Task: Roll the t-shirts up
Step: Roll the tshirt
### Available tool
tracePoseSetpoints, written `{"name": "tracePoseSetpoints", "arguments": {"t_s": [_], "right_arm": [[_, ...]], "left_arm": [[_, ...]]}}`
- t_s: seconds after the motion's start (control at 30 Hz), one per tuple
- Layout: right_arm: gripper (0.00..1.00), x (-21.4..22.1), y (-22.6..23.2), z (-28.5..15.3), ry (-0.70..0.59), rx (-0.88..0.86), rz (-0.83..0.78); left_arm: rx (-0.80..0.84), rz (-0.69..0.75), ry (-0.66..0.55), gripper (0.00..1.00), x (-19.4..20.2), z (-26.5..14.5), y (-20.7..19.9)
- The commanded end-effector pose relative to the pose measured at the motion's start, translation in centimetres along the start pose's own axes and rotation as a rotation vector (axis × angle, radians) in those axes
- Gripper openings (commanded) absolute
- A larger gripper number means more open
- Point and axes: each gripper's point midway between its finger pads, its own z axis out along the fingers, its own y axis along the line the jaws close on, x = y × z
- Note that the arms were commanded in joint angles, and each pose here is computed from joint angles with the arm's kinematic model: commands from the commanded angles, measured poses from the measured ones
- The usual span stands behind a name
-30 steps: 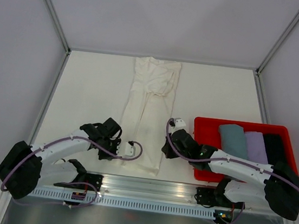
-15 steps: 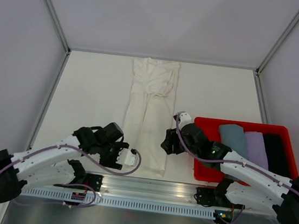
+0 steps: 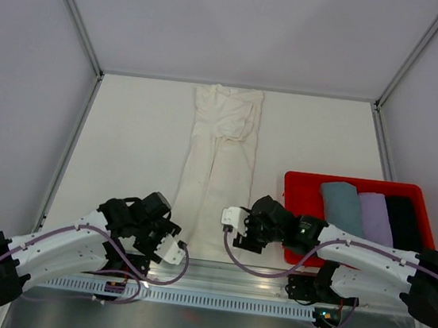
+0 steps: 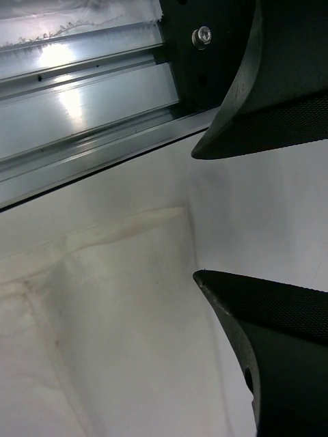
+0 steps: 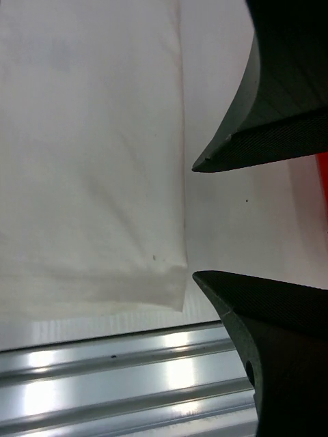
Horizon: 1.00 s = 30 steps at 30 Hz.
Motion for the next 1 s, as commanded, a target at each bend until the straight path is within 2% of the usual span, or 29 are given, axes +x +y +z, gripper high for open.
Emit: {"name": "tracePoseSetpoints", "arguments": {"t_s": [0.0, 0.1, 0.23, 0.4, 0.53, 0.73, 0.9, 0.93, 0.97], "right_arm": [[0.65, 1.0, 2.8, 1.6, 0.044, -0.167, -0.250], [0.61, 2.6, 5.1, 2.7, 0.123, -0.258, -0.320], [0.57, 2.7, 6.7, 3.6, 0.104, -0.283, -0.369], [0.52, 2.4, 6.1, 4.5, 0.079, -0.247, -0.399], [0.35, 2.5, 5.8, 5.5, 0.094, -0.228, -0.385], [0.19, 2.2, 6.0, 5.0, 0.065, -0.229, -0.385], [0.13, 1.1, 6.4, 4.5, 0.013, -0.250, -0.353], [0.11, 1.0, 6.3, 4.5, 0.008, -0.255, -0.335], [0.09, 0.9, 6.2, 4.3, 0.004, -0.262, -0.322]], "left_arm": [[-0.007, 0.151, -0.029, 0.72, -0.4, 0.9, 0.5], [-0.025, 0.127, -0.021, 0.71, -0.4, 1.4, 1.2], [-0.028, 0.130, -0.014, 0.68, -0.4, 2.0, 1.6], [-0.007, 0.139, -0.007, 0.57, 0.2, 2.6, 0.8], [0.013, 0.149, -0.002, 0.50, 0.6, 3.0, 0.2], [0.046, 0.160, -0.015, 0.34, 0.6, 3.4, -0.5], [0.059, 0.156, -0.024, 0.11, 0.2, 3.4, -0.4], [0.057, 0.149, -0.023, 0.03, 0.0, 3.3, 0.0], [0.056, 0.138, -0.024, 0.02, -0.2, 3.1, 0.3]]}}
